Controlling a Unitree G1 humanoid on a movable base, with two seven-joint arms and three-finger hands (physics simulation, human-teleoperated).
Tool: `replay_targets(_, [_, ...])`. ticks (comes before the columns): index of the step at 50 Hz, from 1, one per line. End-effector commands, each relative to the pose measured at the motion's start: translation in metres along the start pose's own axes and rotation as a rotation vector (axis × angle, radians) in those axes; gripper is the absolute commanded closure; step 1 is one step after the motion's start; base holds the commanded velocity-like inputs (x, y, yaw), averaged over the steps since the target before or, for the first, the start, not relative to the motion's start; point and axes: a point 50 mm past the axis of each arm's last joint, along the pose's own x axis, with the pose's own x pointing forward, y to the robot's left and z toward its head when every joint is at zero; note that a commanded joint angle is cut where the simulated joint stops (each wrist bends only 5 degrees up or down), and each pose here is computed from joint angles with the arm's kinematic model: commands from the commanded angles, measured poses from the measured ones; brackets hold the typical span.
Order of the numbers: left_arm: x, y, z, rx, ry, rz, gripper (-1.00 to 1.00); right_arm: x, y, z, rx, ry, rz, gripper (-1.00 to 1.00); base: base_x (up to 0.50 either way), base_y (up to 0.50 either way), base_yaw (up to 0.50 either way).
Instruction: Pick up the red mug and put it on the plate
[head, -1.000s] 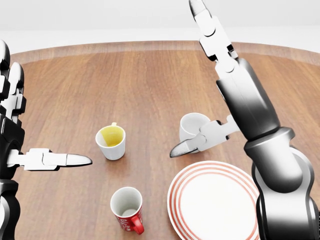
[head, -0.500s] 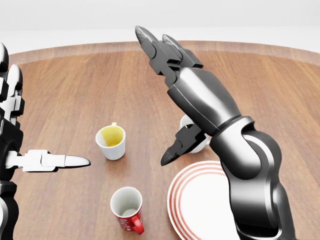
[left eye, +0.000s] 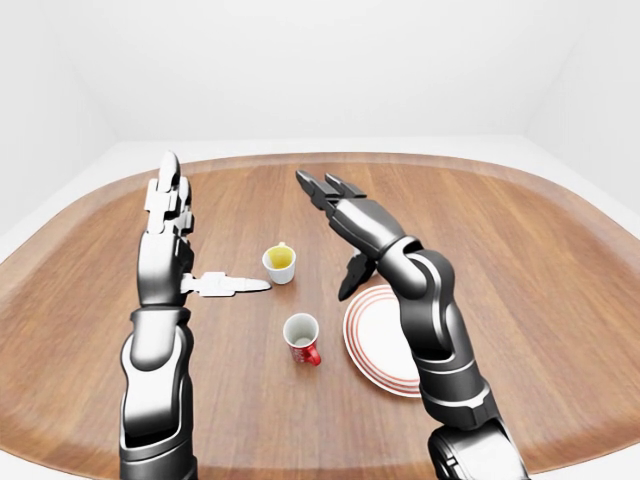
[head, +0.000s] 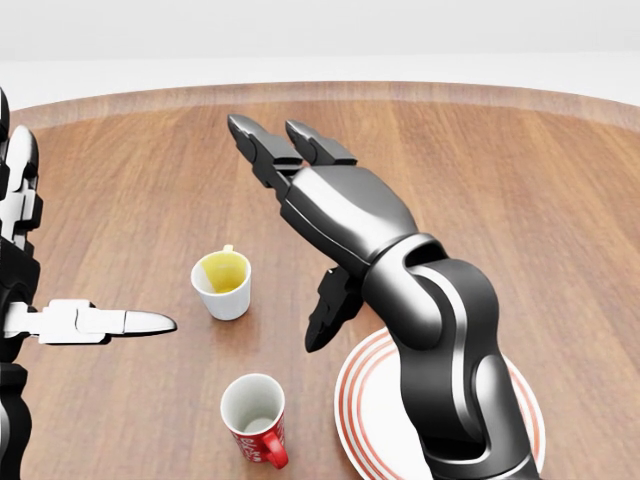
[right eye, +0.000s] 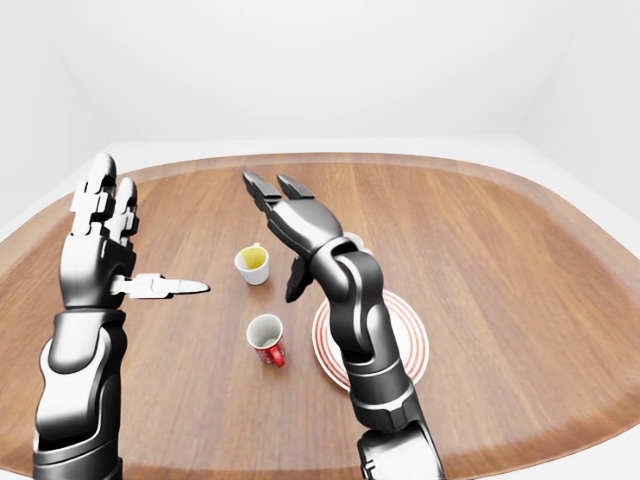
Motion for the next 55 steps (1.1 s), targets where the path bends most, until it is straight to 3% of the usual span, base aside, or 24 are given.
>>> replay_targets(1, [0.000, 0.001, 0.002, 0.004, -0.007, 0.001, -1.00, 0.007, 0.012, 0.003, -0.037, 0.036, 0.072, -1.00, 0.00, 0.00, 0.00])
replay_targets(55, [-0.002, 0.005, -0.002, -0.002, 0.008, 0.008, -1.00, 0.024, 0.092, 0.018, -0.098, 0.120, 0.317, -1.00, 0.00, 0.00, 0.00])
